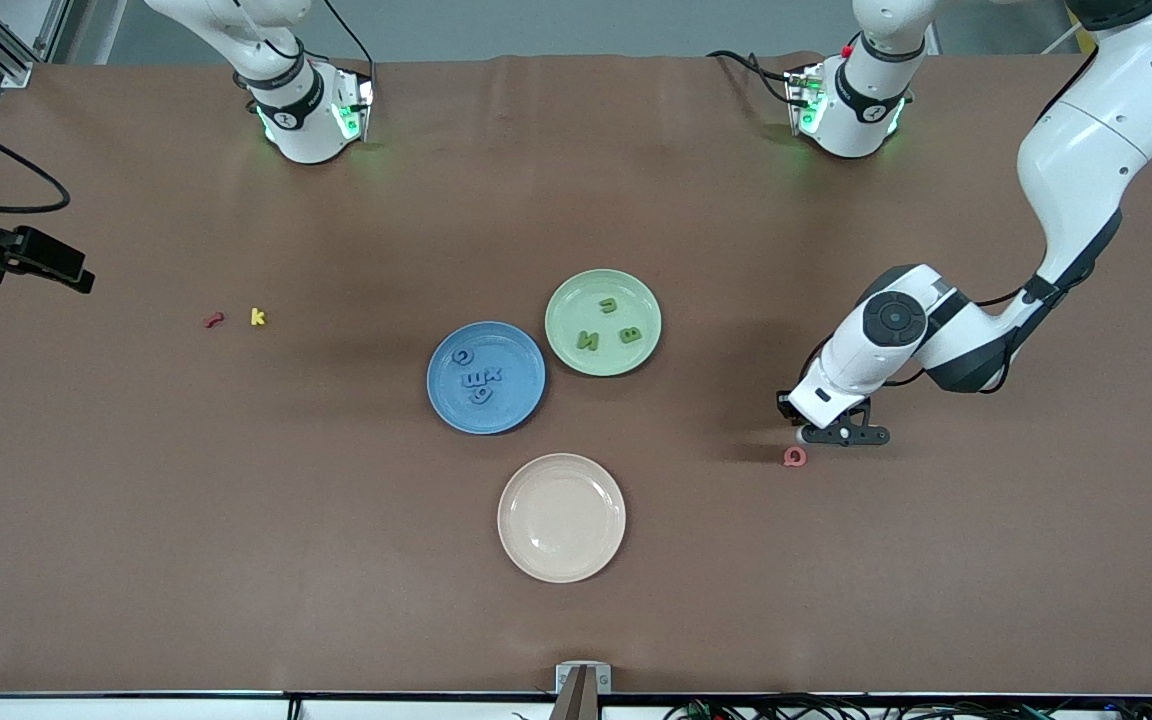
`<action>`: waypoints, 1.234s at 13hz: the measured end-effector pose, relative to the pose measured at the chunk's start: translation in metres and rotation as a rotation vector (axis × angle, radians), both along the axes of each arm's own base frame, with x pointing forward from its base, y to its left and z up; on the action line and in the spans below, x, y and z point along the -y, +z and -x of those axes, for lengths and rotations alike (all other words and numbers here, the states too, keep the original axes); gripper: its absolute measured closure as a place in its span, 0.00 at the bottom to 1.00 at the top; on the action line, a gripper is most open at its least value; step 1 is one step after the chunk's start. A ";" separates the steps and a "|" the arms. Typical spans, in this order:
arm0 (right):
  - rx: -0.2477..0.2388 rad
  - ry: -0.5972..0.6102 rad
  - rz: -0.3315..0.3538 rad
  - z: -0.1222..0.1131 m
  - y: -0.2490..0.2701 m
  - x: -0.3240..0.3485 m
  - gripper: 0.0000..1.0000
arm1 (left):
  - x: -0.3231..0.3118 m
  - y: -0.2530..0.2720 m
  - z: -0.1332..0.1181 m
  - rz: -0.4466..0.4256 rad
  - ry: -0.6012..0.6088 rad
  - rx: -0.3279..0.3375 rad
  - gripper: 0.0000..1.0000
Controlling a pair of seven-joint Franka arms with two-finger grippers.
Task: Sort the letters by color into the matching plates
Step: 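Grasp the green b beside the pink a with the left gripper, then carry the green b onto the green plate and open the left gripper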
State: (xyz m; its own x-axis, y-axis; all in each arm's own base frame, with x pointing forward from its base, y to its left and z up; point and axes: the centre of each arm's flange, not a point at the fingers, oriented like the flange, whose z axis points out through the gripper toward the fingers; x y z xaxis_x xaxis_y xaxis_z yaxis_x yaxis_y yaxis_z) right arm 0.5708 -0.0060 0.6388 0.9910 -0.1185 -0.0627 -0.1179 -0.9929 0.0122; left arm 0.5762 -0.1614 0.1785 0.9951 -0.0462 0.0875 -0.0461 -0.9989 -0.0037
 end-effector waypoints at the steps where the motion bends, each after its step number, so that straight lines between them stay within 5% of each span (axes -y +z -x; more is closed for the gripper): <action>1: -0.011 0.002 -0.001 0.001 -0.001 -0.001 0.00 | 0.000 0.000 0.000 0.000 0.000 0.000 0.73; 9: -0.105 0.008 -0.001 0.014 -0.005 -0.004 0.00 | 0.022 0.027 0.007 -0.024 -0.002 -0.025 0.73; 12: -0.106 0.006 0.002 0.024 0.007 -0.005 0.00 | 0.073 0.066 0.033 -0.042 0.035 -0.087 0.73; 16: -0.101 0.013 0.010 0.042 0.018 -0.011 0.00 | 0.179 0.086 0.099 -0.029 0.111 -0.135 0.73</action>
